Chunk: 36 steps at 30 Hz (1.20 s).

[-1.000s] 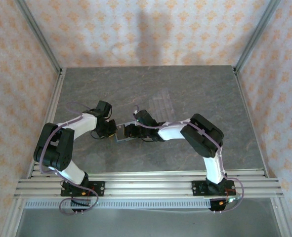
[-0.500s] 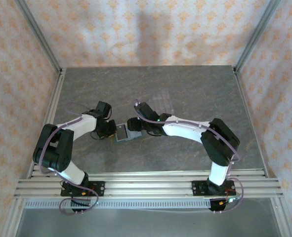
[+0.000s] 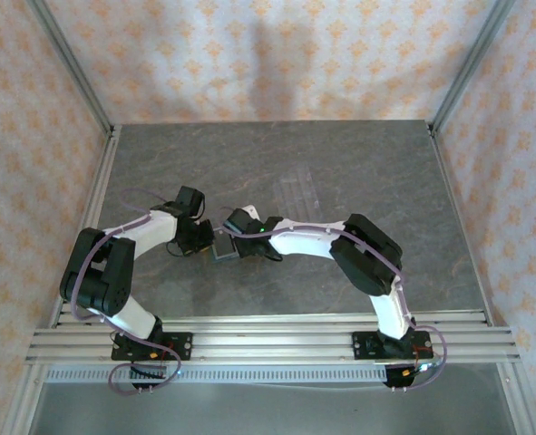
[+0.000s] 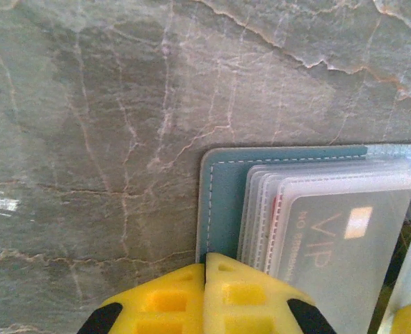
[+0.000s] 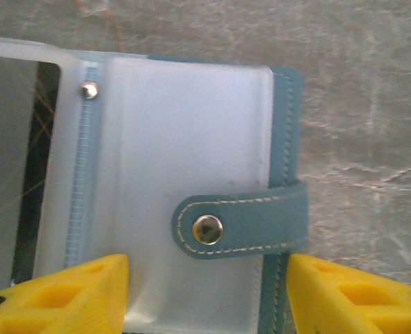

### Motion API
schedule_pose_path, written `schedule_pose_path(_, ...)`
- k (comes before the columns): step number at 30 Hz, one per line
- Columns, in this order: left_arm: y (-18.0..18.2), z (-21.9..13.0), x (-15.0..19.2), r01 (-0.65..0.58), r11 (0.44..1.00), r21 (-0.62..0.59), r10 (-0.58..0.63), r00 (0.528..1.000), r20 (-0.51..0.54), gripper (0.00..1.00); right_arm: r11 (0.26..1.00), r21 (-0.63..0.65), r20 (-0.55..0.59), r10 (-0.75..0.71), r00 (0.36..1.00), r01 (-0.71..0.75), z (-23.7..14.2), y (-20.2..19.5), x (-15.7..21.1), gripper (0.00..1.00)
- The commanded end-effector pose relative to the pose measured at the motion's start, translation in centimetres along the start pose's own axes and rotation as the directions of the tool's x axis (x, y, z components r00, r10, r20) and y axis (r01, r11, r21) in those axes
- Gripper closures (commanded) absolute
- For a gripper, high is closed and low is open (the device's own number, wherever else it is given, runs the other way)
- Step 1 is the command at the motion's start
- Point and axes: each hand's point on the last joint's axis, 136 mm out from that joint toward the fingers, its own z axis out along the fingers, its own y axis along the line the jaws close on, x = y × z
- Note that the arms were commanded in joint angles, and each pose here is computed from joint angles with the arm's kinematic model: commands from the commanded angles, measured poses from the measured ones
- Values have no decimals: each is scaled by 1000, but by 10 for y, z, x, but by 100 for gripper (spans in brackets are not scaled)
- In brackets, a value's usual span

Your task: Put the credit cards into the card holder

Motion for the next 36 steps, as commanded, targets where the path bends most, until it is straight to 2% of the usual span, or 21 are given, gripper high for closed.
schedule_pose_path(1, 13, 15, 14, 4, 999, -39, -6, 999, -43, 100, 987, 159, 20, -34, 999, 31, -3, -29, -3, 40)
schedule_pose_path(6, 12, 15, 14, 5, 999, -35, -7, 999, -46, 100, 983, 181, 29, -43, 999, 37, -3, -32, -5, 42)
schedule_pose_path(12, 14, 15, 14, 4, 999, -41, -6, 999, -46, 100, 982, 184, 59, -57, 997, 45, -5, -30, -17, 50)
schedule_pose_path(26, 14, 17, 15, -1, 999, -43, -2, 999, -52, 100, 995, 100, 49, -18, 999, 13, -1, -28, -34, 50)
schedule_pose_path(30, 14, 18, 15, -1, 999, -42, -1, 998, -55, 100, 995, 102, 54, -20, 998, 14, -4, -28, -38, 45)
schedule_pose_path(36, 14, 20, 16, -2, 999, -42, 0, 998, -58, 100, 994, 106, 66, -12, 998, 5, -6, -32, -45, 44)
